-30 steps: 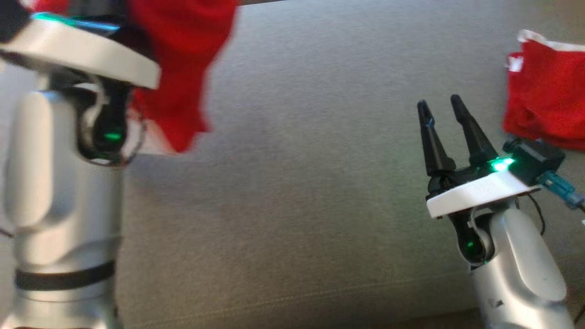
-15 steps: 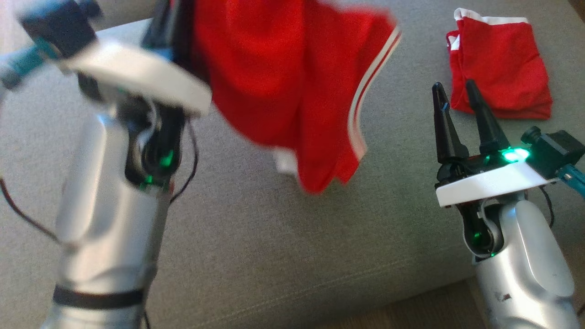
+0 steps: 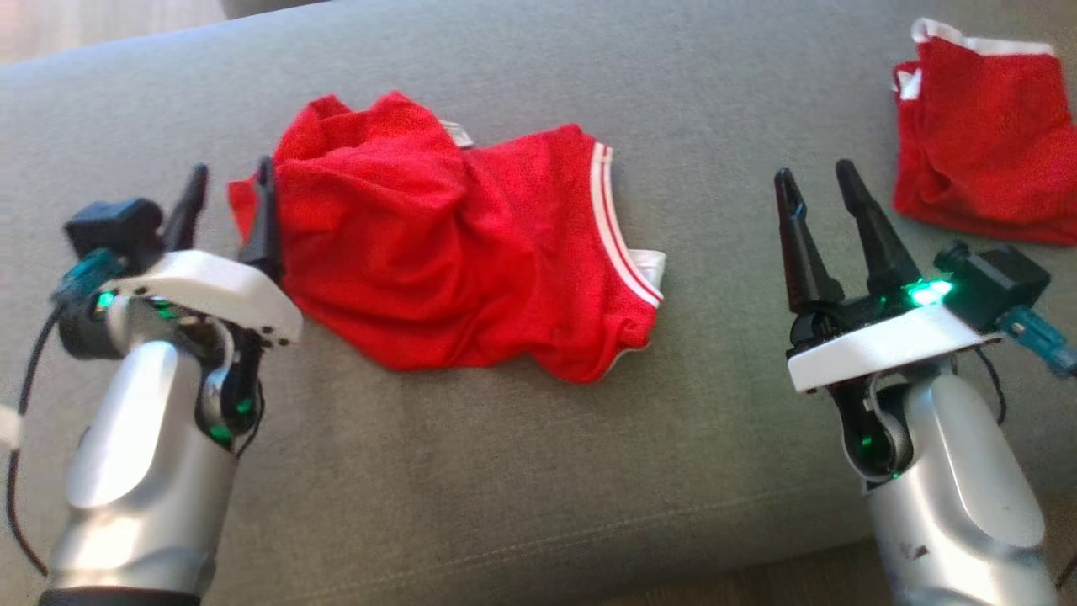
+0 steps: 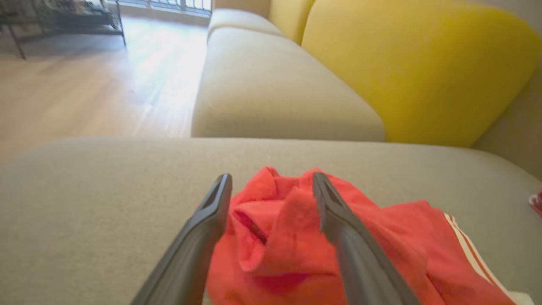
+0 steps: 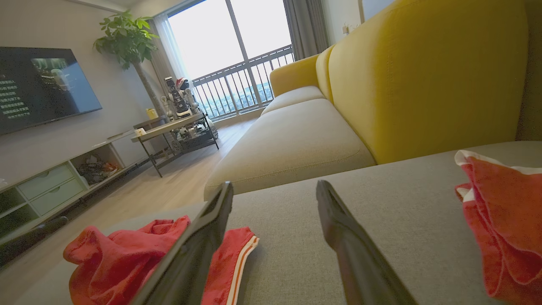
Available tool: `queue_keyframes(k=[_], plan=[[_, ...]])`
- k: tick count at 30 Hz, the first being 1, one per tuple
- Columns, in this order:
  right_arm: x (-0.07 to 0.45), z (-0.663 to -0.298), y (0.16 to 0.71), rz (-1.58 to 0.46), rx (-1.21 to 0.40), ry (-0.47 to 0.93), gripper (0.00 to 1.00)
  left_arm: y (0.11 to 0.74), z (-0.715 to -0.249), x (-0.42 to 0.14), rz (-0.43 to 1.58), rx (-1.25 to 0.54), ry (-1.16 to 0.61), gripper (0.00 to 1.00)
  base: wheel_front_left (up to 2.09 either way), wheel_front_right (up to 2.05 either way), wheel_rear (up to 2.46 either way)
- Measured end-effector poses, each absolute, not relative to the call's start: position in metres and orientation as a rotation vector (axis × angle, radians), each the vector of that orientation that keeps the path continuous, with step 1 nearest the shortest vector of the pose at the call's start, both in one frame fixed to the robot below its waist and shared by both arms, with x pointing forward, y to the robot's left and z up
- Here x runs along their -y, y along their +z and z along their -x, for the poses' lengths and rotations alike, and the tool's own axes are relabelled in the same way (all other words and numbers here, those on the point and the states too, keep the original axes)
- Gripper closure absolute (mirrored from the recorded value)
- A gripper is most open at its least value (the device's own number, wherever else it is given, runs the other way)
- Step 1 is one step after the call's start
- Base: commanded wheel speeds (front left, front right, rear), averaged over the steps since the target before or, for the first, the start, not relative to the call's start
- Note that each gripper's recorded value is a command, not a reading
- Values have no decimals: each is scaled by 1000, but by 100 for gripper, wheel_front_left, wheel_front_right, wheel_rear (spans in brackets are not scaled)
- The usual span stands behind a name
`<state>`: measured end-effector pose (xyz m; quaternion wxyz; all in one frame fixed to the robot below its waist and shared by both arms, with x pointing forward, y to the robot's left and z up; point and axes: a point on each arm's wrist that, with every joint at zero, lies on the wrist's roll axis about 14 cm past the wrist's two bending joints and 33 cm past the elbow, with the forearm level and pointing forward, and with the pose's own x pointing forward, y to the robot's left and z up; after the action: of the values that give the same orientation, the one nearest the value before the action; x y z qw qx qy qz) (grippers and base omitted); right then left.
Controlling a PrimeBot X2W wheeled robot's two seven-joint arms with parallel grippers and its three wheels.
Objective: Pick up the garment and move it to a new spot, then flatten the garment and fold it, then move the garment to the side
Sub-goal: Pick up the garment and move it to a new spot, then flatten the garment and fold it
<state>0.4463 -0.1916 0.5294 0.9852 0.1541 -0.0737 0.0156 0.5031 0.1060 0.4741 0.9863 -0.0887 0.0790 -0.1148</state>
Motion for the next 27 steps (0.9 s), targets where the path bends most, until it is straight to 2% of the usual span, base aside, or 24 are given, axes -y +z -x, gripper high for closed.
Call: queue_keyframes(k=[7, 11, 19, 27], plan=[[166, -446, 504, -311, 56, 84, 0, 532, -492, -150, 182, 88, -112, 0, 0, 0, 0], [142, -433, 473, -335, -50, 128, 0, 544, -450, -172, 119, 151, -68, 0, 0, 0, 0], [112, -431, 457, -344, -123, 200, 0, 524, -385, -197, 120, 126, 66, 0, 0, 0, 0], [104, -430, 427, -425, -248, 188, 0, 514, -374, -204, 119, 103, 91, 0, 0, 0, 0]])
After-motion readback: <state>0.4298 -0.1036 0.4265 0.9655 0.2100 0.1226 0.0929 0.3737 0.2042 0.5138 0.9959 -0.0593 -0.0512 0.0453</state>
